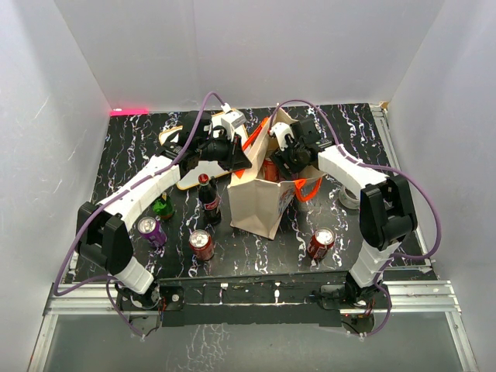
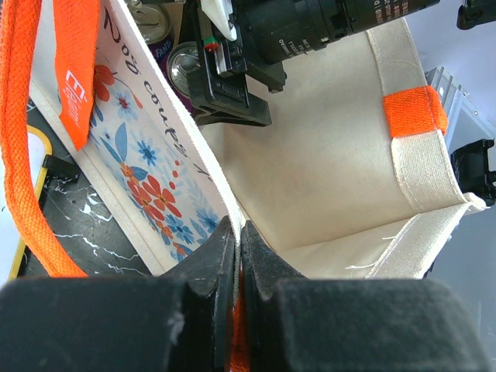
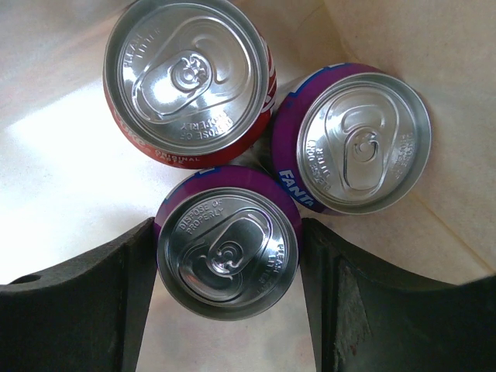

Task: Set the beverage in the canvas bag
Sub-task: Place the drink in the canvas bag.

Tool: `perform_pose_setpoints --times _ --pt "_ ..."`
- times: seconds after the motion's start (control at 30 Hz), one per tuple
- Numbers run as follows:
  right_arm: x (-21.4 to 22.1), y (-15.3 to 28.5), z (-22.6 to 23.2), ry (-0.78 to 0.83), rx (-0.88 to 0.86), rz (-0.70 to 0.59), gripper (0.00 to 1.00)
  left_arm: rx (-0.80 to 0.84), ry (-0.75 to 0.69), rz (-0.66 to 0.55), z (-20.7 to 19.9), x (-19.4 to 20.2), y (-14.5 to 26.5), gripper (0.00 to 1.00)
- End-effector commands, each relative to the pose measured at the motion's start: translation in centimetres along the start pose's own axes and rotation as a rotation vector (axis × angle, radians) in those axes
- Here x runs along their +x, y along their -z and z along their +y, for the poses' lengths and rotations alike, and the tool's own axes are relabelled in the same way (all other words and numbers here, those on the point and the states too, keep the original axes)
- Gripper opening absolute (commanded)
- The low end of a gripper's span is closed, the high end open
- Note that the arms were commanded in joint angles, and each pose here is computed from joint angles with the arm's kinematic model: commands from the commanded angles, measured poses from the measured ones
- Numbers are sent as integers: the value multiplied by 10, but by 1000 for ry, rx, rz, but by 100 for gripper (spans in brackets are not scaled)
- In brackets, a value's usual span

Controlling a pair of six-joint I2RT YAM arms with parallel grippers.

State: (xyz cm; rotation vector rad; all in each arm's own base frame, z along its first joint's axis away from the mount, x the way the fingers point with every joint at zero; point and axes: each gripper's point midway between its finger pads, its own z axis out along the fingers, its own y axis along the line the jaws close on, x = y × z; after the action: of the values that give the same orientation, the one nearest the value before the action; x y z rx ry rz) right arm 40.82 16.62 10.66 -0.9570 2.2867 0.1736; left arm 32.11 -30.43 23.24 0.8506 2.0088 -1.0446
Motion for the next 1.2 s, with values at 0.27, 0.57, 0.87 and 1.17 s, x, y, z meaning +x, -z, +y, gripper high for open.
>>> perform_pose_setpoints --times 0.27,0.57,0.87,1.17 --pt "-17 1 -42 -1 127 -64 40 50 -36 -21 -22 -8 16 0" --pt "-31 10 -36 -9 83 -98 63 52 -37 -22 -23 -9 17 0" --pt "-41 20 -36 -14 76 -120 77 51 -36 -22 -23 -9 17 0" --pt "-57 38 -33 -11 64 -166 81 50 -36 -22 -23 -8 17 0"
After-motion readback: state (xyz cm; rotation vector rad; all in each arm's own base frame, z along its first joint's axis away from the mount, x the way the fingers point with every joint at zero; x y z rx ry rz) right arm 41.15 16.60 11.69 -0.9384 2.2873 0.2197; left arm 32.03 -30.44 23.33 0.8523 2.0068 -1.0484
